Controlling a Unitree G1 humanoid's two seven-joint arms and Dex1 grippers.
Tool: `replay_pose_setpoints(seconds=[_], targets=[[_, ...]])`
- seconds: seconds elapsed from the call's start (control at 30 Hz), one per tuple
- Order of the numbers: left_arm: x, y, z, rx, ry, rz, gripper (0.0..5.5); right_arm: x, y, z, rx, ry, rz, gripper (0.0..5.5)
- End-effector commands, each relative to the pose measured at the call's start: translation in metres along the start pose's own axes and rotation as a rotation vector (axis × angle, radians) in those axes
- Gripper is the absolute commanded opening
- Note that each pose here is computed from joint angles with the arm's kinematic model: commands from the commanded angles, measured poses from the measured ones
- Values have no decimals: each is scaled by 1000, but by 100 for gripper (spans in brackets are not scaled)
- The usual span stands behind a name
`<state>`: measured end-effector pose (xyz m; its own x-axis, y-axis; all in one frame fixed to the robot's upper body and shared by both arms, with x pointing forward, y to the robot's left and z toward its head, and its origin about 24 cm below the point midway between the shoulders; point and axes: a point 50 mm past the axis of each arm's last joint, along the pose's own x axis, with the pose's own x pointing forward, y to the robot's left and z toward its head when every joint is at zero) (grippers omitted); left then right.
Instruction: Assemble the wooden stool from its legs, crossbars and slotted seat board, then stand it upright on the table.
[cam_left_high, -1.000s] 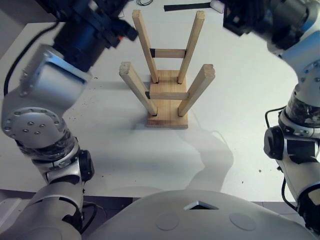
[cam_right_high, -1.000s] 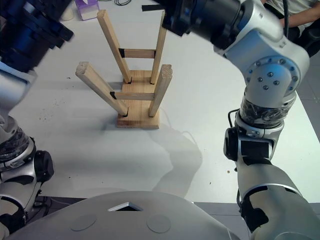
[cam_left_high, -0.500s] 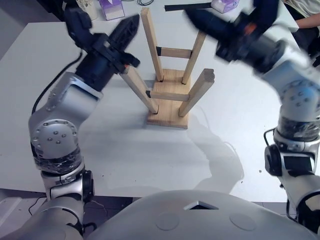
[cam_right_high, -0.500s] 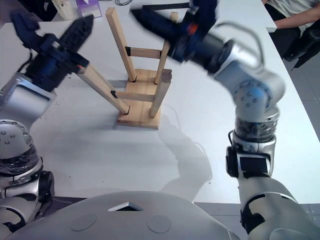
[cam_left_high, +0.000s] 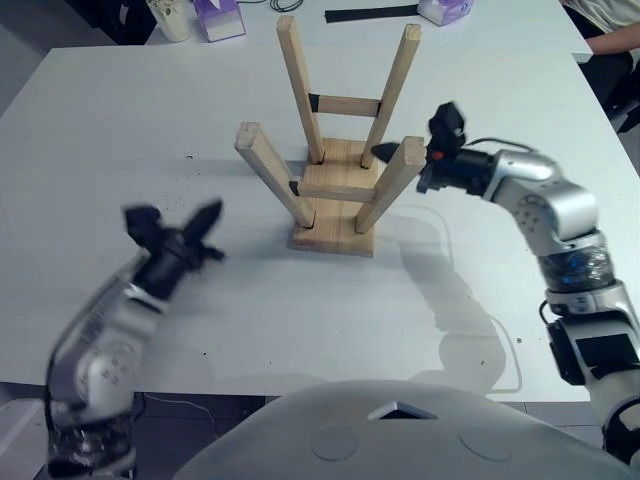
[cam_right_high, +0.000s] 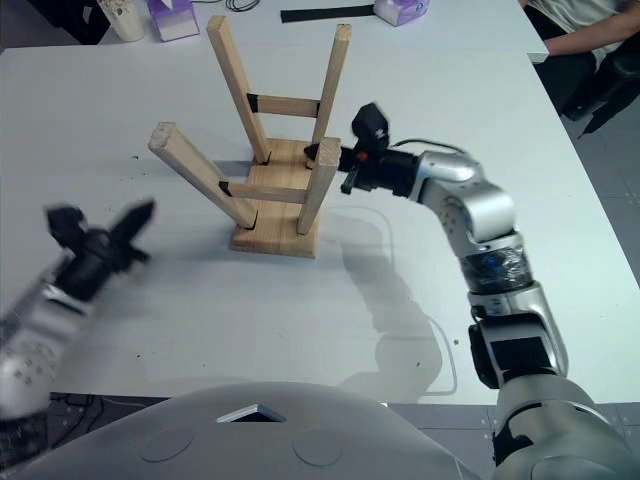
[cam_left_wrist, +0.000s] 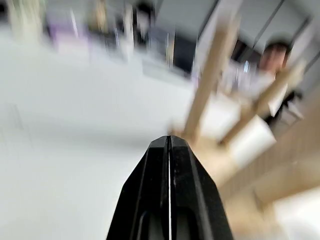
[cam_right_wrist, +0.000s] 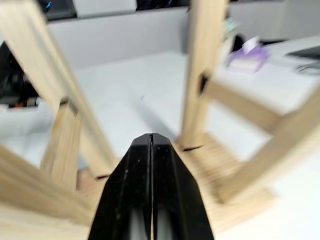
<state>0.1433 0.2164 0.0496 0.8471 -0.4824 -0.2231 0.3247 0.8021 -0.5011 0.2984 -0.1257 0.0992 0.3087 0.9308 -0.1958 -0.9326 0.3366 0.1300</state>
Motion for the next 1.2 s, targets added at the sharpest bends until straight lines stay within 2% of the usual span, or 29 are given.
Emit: replay_pose_setpoints(seconds=[0.03, 0.17, 0.3, 0.47, 0.6, 0.7, 0.83, 0.93, 1.0, 1.1, 1.2], targets=[[26, -13, 1, 77, 11, -132, 1, 4, -8, 6, -18, 2, 106, 0], [62, -8, 11, 133, -48, -102, 1, 12, -1, 9, -31, 17, 293, 0], [88, 1, 19, 200, -46, -56, 1, 11, 20, -2, -25, 46, 393, 0], [89, -5, 15, 206, -44, -65, 1, 23, 51, -21, 71, 12, 354, 0], [86, 11, 12, 246, -38, 78, 1, 24, 57, -32, 96, -4, 196, 0], [60, 39, 19, 230, -80, 254, 1, 8, 48, -22, 82, -45, 91, 0], [8, 45, 32, 157, -136, 268, 1, -37, 40, -2, 52, -75, 15, 0], [-20, 28, 8, 122, 11, 148, 1, -78, 24, -27, -28, 163, -53, 0], [-18, 3, -13, 116, 131, 23, 1, -88, 0, -46, -45, 263, -147, 0], [-4, -19, -24, 117, 184, -75, 1, -81, -27, -50, -63, 253, -295, 0], [-3, -27, -30, 125, 220, -117, 1, -72, -53, -46, -83, 211, -416, 0]])
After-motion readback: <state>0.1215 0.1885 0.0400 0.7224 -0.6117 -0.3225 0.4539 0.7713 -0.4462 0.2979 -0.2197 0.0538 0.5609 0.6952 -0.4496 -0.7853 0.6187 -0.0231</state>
